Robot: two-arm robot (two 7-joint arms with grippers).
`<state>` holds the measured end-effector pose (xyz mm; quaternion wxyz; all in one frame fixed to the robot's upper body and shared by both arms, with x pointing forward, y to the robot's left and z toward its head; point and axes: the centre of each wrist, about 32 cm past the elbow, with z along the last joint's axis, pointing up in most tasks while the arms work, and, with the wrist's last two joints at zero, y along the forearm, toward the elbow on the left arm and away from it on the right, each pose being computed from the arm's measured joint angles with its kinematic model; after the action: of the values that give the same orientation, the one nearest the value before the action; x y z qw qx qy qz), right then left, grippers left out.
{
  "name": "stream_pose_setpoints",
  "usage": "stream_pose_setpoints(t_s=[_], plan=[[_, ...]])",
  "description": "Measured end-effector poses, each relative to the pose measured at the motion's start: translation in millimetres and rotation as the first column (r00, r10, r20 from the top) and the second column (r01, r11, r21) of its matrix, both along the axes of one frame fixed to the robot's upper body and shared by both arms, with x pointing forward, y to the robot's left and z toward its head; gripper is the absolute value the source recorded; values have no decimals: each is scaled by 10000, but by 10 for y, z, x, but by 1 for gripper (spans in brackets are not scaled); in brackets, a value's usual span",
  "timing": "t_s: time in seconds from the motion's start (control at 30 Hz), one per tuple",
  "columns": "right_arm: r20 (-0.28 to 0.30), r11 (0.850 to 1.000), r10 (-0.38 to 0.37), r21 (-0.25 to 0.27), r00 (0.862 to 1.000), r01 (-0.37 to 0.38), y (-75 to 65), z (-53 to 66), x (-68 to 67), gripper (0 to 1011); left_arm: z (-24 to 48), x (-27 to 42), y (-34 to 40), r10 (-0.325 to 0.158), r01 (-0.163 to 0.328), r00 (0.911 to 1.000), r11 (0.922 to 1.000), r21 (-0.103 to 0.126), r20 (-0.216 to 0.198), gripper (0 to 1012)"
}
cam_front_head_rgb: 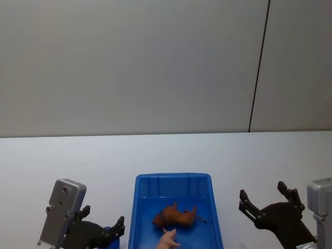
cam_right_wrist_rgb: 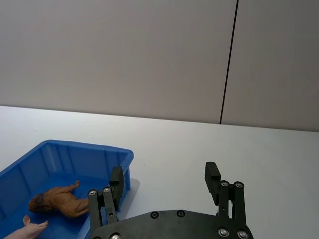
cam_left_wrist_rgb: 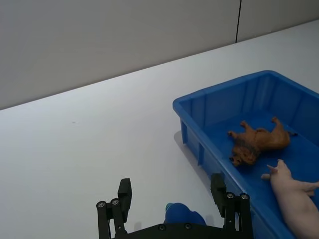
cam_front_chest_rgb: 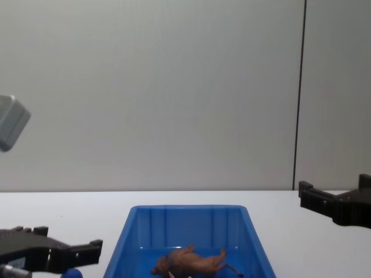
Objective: Pick up the two dolls from the table and place them into the box.
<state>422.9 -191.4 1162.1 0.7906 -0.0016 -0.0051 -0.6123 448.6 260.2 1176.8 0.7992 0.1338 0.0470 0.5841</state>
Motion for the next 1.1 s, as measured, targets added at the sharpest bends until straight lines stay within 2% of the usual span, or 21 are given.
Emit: stream_pose_setpoints(t_s=[0.57,0.8,1.1], plan=[[0,10000,1,0,10000,-1,0,0,0,1001,-92,28,83,-1,12,9989,9997,226,-470,1001],[-1,10000,1,0,10000,-1,0,0,0,1001,-108,65,123,-302,318,9981,9991,285,-543,1001],[0,10000,1,0,10000,-1,0,0,0,1001,-138,146,176,-958,975,9938,9949,275,-563,1001]])
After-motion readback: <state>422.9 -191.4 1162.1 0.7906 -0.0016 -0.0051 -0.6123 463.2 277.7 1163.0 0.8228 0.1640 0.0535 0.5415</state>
